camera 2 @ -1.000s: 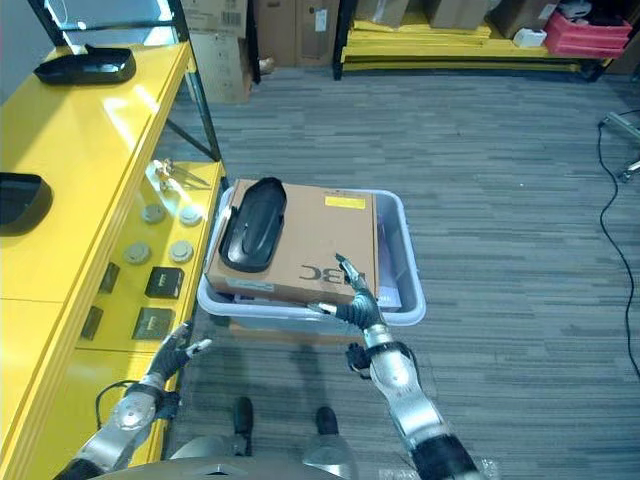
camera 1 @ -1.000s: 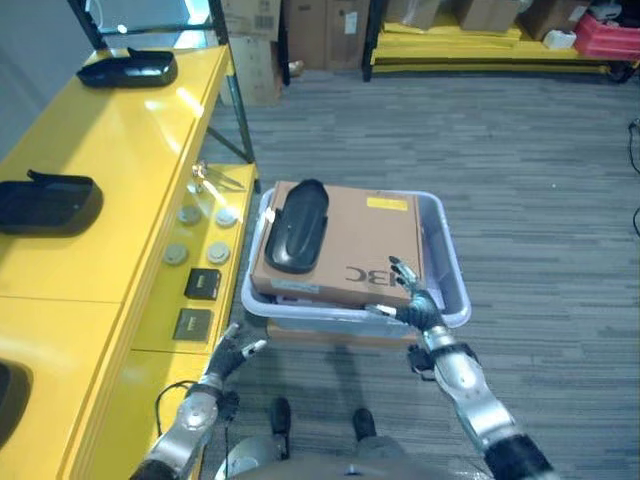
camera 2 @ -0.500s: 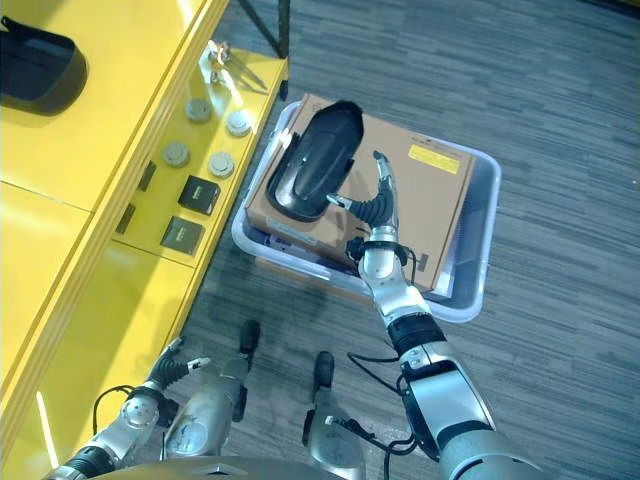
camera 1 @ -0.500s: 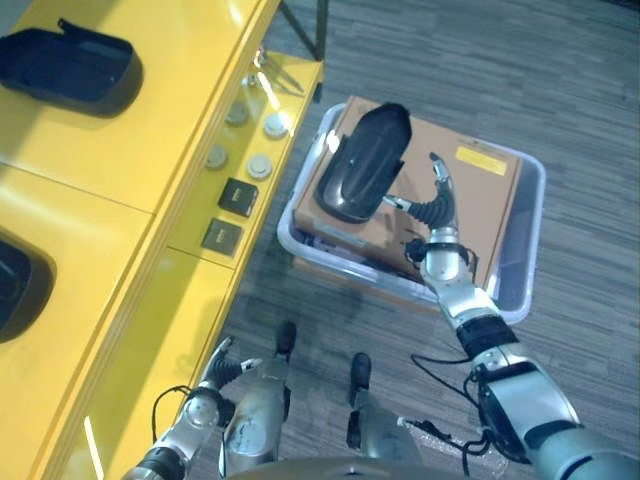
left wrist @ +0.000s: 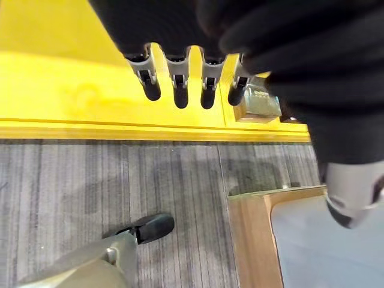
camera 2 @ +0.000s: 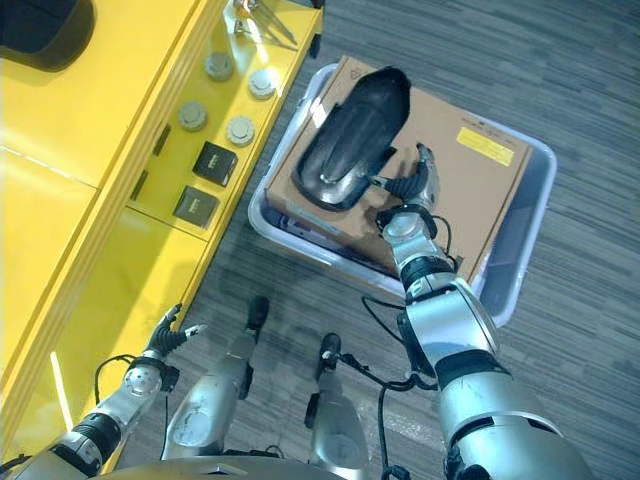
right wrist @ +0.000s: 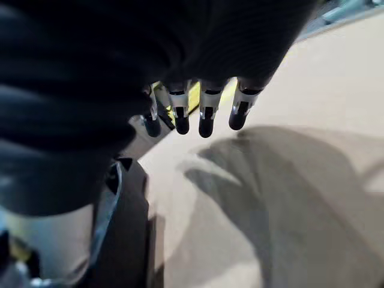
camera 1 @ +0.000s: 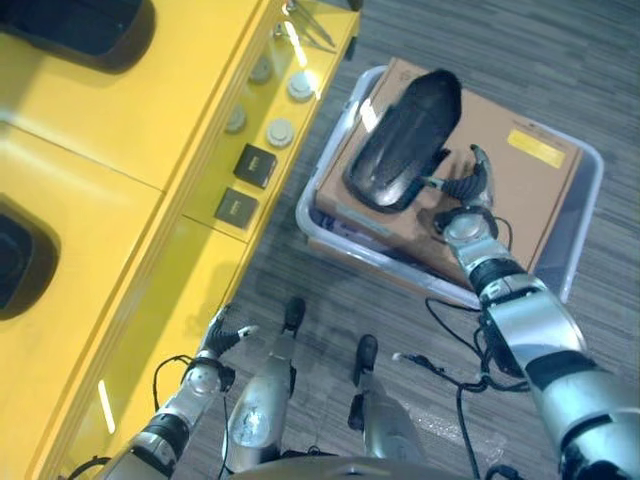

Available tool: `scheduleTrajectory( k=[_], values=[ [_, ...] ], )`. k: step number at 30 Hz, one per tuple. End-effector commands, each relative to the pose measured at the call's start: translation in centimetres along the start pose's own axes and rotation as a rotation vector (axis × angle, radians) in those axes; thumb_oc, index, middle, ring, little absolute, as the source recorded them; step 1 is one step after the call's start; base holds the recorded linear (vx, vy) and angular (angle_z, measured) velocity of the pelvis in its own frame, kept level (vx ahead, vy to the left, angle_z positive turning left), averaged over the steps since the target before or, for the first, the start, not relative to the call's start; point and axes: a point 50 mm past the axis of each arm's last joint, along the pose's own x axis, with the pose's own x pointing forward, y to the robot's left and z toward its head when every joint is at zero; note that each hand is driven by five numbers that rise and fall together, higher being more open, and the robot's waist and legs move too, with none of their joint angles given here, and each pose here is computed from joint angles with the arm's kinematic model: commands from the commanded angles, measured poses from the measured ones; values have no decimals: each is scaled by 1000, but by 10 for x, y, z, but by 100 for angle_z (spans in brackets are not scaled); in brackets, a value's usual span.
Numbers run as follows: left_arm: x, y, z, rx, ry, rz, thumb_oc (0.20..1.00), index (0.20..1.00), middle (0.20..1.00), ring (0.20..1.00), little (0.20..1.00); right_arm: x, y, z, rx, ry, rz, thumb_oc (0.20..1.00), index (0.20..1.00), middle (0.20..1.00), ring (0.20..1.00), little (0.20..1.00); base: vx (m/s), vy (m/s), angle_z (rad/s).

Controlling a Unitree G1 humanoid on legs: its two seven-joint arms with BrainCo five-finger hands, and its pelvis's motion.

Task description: Move parts from the plastic box to the shelf.

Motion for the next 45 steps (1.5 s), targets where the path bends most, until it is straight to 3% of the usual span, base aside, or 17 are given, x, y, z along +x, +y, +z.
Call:
scheduleTrajectory(
  k=[1,2,11,15,26,31,35,36,38,45],
  values=[
    [3,-6,4,-3,-6,-15,1000,1000,1000,1000,1000,7,-12,1,5,8,24,865,865,865,865,865,27,-11,16],
    [3,-8,3,-6,6,-27,1000,1000,1000,1000,1000,7,-13,-7,46,69,36,200,200,200,200,200,29,-19,10],
    [-2,-7,-15,-20,89,-23,1000,1000,1000,1000,1000,-1,-5,-28,89,181,80,200,200,200,200,200,17,-9,8],
    [-2,-3,-17,-44,97,-22,1000,1000,1000,1000,1000,-4,-23,-56,-60,198,87,200,200,200,200,200,18,-25,6],
    [-7,7,-24,13,89,-71,1000,1000,1000,1000,1000,-33,-18,-97,-286,130,257,200,200,200,200,200,62,-52,-5],
    [-2,12,9,11,-68,-97,1000,1000,1000,1000,1000,-38,-10,-67,-334,-107,297,200,200,200,200,200,60,-27,-44],
    [-2,19,84,46,-383,-162,1000,1000,1000,1000,1000,-45,-36,-36,-433,-356,240,200,200,200,200,200,32,-48,-23],
    [-2,19,84,47,-383,-163,1000,1000,1000,1000,1000,-45,-36,-36,-433,-356,240,200,200,200,200,200,47,-53,-8],
    [-5,21,119,-83,-494,-201,1000,1000,1000,1000,1000,-55,-54,-14,-491,-507,208,200,200,200,200,200,53,-44,-1],
    [-14,0,163,-452,-556,-378,1000,1000,1000,1000,1000,-65,-67,30,-587,-730,153,200,200,200,200,200,21,-38,-6]
  ],
)
